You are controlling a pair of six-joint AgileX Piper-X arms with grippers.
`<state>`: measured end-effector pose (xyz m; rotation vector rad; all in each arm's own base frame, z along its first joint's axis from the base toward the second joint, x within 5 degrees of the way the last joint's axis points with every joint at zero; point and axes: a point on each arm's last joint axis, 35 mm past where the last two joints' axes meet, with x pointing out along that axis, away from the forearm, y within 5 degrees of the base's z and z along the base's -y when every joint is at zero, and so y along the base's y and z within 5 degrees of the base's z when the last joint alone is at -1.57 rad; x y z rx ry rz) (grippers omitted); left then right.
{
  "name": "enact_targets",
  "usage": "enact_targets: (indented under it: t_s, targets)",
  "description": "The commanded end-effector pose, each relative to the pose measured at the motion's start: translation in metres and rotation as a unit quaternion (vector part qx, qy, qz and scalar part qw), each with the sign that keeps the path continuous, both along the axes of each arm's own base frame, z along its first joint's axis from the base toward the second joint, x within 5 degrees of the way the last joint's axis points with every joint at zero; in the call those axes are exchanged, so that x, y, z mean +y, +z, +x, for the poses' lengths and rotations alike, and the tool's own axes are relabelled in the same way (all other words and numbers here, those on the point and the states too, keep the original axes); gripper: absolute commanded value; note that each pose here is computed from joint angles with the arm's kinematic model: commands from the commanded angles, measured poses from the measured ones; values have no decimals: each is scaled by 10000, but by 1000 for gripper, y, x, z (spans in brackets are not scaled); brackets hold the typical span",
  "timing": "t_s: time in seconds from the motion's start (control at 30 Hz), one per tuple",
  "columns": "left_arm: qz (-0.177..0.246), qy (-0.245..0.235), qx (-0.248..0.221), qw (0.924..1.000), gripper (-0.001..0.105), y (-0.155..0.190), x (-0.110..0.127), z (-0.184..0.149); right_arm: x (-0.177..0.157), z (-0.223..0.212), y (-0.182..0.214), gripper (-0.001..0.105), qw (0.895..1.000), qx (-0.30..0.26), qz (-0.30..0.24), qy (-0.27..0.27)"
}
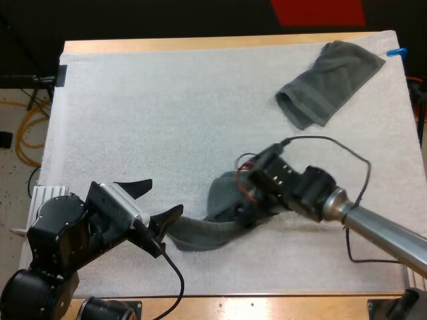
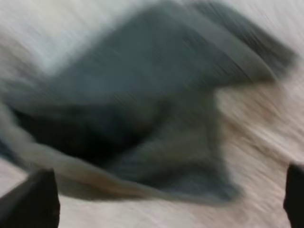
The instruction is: Pick towel from pile fold and stack
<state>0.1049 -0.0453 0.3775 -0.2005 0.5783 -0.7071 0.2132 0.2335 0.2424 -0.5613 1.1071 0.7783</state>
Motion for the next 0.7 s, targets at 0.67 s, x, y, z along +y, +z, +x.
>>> enact_targets:
  t_s: [0.67]
  targets:
    - [67, -65, 325, 9994, 71, -22, -2, 2, -82, 14, -74, 69, 9253, 2472, 1632, -2367]
